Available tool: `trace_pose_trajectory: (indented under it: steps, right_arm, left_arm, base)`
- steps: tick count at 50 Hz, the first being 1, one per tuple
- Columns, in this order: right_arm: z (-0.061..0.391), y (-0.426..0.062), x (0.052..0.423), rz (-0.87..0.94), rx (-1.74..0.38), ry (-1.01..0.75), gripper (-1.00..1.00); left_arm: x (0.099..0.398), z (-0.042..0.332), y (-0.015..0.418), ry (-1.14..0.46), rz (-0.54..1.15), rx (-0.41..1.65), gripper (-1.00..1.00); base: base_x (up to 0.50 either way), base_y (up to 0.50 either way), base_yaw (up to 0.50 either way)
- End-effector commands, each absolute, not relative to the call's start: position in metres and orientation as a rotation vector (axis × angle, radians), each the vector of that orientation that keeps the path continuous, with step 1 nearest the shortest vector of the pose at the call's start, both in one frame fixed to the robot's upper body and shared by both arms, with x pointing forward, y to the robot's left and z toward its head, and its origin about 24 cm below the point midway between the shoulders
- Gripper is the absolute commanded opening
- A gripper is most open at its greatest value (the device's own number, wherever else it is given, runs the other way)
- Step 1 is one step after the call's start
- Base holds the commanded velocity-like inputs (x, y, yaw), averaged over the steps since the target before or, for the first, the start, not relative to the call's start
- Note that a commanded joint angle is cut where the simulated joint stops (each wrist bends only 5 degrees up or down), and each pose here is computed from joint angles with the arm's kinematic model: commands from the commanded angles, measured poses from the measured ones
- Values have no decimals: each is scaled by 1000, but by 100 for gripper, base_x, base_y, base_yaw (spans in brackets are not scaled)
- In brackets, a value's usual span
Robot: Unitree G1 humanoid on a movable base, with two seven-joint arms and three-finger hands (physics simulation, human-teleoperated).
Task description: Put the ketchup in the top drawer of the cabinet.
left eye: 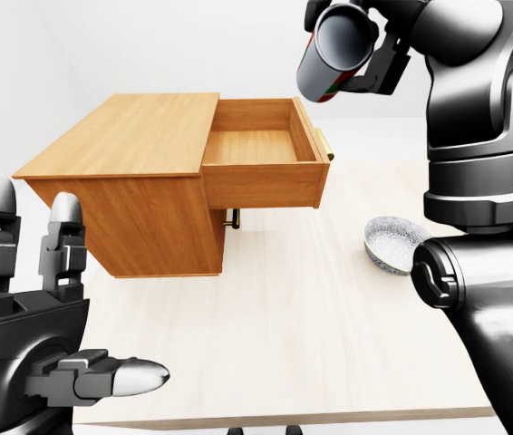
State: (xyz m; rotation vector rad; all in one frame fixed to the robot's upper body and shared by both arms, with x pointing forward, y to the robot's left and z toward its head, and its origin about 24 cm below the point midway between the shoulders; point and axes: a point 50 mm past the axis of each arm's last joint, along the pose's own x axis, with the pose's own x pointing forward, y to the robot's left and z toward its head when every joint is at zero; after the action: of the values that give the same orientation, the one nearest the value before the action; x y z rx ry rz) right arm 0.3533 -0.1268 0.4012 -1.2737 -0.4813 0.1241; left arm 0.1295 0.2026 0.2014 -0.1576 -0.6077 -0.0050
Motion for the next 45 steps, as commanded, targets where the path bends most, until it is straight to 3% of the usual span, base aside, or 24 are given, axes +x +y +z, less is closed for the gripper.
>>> trace_pose_trajectory:
  steps: [1, 18, 45]
  right_arm:
    - [400, -131, 367, 237, -1129, -441, -100]
    - [374, -149, 392, 332, -969, -287, -100]
    - [341, -148, 407, 413, -883, -168, -100]
  left_arm:
    - [129, 202, 203, -608, -5, -160, 100]
    - [129, 202, 204, -606, -4, -164, 100]
    - [129, 203, 206, -605, -3, -171, 100]
  base:
    - [0, 0, 0]
    - [0, 0, 0]
    - [0, 0, 0]
